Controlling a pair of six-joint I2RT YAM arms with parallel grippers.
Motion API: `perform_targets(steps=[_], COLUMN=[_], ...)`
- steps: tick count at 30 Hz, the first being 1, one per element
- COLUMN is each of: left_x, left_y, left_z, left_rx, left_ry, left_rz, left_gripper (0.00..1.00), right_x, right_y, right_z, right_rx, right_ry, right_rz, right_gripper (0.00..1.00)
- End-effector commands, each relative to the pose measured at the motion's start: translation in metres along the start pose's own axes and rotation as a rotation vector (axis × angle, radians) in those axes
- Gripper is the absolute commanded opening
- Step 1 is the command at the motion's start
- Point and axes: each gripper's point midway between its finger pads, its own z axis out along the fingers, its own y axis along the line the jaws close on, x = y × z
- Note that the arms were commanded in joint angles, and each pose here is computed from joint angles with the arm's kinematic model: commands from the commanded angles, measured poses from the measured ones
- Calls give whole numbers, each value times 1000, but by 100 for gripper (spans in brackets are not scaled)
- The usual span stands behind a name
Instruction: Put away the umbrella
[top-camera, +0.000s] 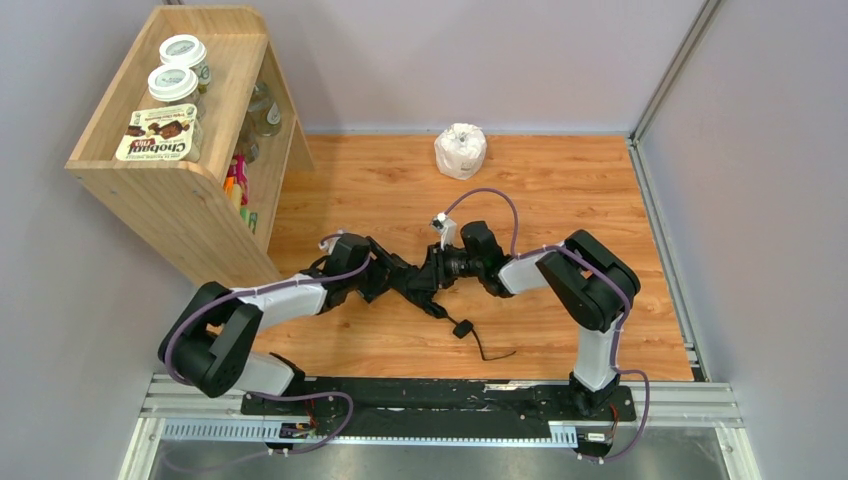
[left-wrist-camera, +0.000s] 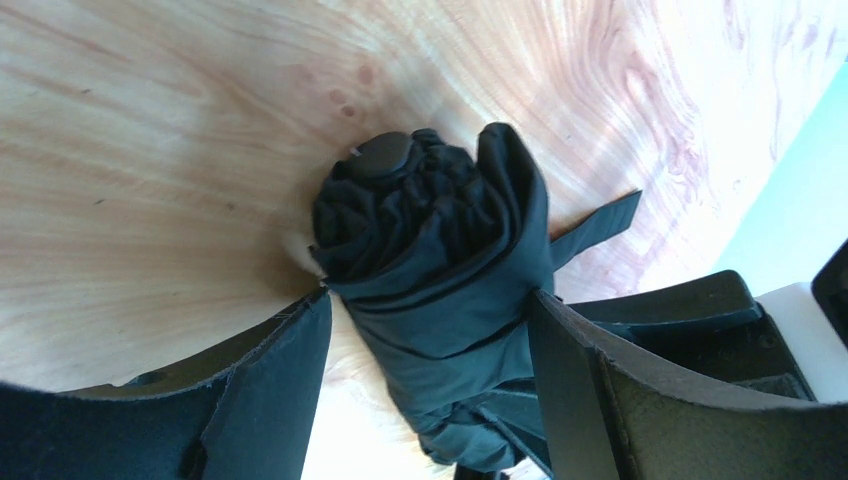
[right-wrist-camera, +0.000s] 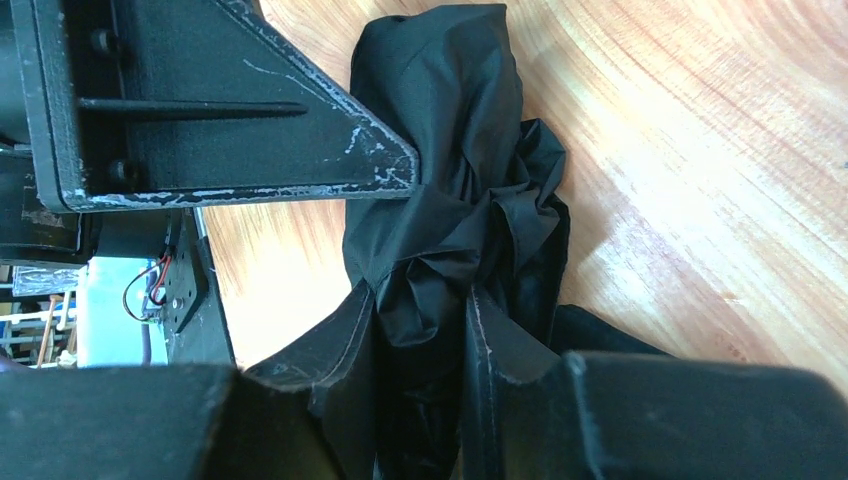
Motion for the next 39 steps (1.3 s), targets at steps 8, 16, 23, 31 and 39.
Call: perform_targets(steps=[8,16,23,31,39], left_x=[-14,11,22,38,41], left_y=[-17,9,74,139,132], left_z=[-27,3,17,19,11], left_rx=[-63,-266,-492,-610,-562], left_ry=[-52,106,122,147,141], left_rz=[-46,-128,-92,-39,-10], left_gripper=[79,79,72,13,4], right_x=[112,106,98,71,-10], right_y=[-45,-44,-40,-20,17], right_z=[-20,-21,-24,-26,-35], right_rx=[177,186,192,263,499], right_ry=[340,342,353,356,221], right_rz=[149,132,83,-35,-287], right_gripper=[0,0,0,8,63])
